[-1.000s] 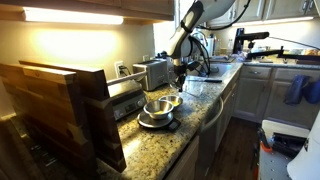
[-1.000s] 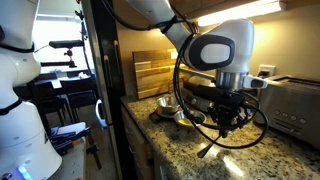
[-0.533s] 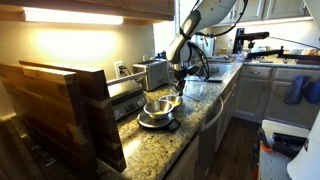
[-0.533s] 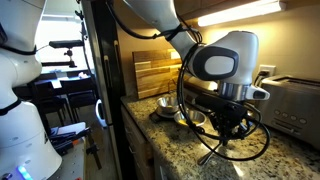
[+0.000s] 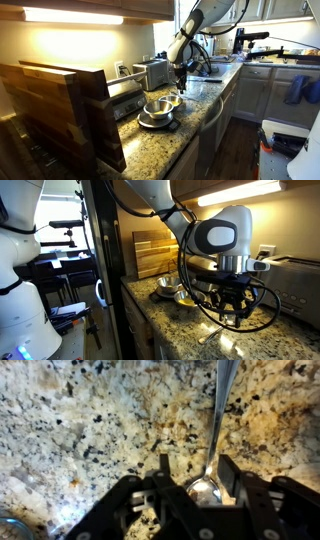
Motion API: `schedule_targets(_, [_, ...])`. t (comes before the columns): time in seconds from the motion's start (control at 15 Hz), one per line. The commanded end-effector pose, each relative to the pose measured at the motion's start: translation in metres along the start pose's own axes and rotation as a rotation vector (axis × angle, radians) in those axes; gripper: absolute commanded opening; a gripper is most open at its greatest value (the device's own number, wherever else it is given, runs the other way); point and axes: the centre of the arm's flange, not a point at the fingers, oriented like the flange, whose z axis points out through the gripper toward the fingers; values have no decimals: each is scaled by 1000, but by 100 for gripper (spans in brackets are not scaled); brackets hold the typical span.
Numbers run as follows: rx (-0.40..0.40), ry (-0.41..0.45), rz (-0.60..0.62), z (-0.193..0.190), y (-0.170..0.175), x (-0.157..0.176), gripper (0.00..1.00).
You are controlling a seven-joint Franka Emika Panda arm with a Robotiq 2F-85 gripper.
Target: Take the spoon and use it to scoop the contents from the right silver bowl and into the left silver bowl then put the spoon next to the right silver bowl
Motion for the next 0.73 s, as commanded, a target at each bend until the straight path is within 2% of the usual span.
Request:
schedule_targets(0.0, [-11, 4, 11, -40, -17, -22, 84])
schedule_targets(0.13, [11, 20, 11, -56, -19, -23, 97])
schedule_targets(0.2, [16, 26, 22, -65, -19, -25, 99])
schedule_targets(0.4, [21, 36, 47, -85, -19, -29, 100])
schedule_targets(0.47, [6, 40, 13, -65, -7, -9, 100])
schedule_targets(0.67, [5, 46, 24, -77, -7, -13, 100])
